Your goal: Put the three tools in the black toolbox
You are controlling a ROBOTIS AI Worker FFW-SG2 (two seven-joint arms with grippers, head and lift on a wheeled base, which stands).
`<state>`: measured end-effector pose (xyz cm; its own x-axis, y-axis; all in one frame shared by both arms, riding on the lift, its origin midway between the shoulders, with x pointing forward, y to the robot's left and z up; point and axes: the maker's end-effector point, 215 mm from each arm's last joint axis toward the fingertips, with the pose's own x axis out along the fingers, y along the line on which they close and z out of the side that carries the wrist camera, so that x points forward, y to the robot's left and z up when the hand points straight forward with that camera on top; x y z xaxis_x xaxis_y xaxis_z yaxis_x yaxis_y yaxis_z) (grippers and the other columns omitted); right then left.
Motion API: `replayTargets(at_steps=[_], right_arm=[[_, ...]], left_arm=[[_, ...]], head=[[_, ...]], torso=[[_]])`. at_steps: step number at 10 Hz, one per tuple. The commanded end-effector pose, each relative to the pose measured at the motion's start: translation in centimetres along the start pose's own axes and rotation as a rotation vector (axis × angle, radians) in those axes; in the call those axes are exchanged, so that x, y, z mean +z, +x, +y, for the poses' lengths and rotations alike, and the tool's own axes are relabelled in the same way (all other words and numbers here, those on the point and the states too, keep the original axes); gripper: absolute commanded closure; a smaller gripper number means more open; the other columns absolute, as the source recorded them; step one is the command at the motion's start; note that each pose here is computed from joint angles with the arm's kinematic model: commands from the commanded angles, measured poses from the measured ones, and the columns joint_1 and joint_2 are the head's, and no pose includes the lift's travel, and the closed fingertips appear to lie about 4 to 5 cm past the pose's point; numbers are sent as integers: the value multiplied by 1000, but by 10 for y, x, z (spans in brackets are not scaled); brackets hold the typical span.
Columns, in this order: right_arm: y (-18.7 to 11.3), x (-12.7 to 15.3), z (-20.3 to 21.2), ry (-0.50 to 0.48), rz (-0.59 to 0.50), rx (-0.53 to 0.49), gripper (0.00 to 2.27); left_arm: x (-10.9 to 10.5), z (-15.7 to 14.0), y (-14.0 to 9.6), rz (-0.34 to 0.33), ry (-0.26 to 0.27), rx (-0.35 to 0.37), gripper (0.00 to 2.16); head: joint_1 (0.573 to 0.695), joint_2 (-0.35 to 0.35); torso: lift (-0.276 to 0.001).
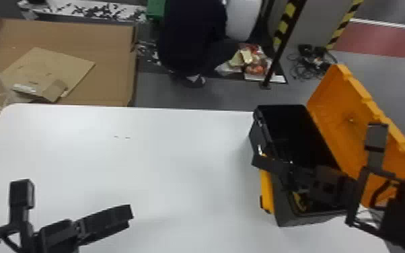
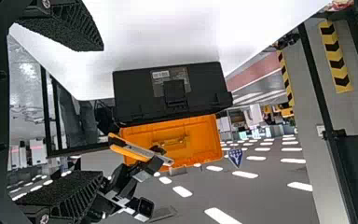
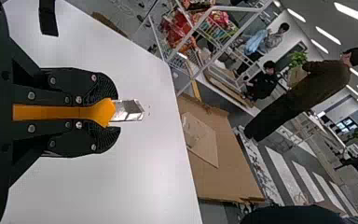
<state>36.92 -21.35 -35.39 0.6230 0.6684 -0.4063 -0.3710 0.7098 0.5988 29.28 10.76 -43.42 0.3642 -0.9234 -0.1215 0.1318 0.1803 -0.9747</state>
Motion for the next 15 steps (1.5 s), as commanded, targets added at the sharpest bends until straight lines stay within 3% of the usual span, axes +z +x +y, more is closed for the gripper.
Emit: replayTargets(at_steps=[1,6,9,12,15], right_arm=[[-11,17,-12,-86,10,-64,1747],[-25,81,-50,-316,3,-201,1747],[-27,104,-77,-431,-94,-251,1747],[-25,111,-101,-591,-193,-304,1747],[-30,109,-121,-596,-328,-327,1747]], left_arm=[[-2,0,-3,-1,20,29,66],[-13,-7,-10,17,92,110,66],[-20,-9,-5,34,103,120,66],[-27,-13,-8,37,118,132,66],[-29,-11,-8,37,118,142,66]], head=[[695,-186],[695,-254],[695,-297],[695,-327],[695,-348]], torso=[[-55],[-55],[-55],[-55],[-55]])
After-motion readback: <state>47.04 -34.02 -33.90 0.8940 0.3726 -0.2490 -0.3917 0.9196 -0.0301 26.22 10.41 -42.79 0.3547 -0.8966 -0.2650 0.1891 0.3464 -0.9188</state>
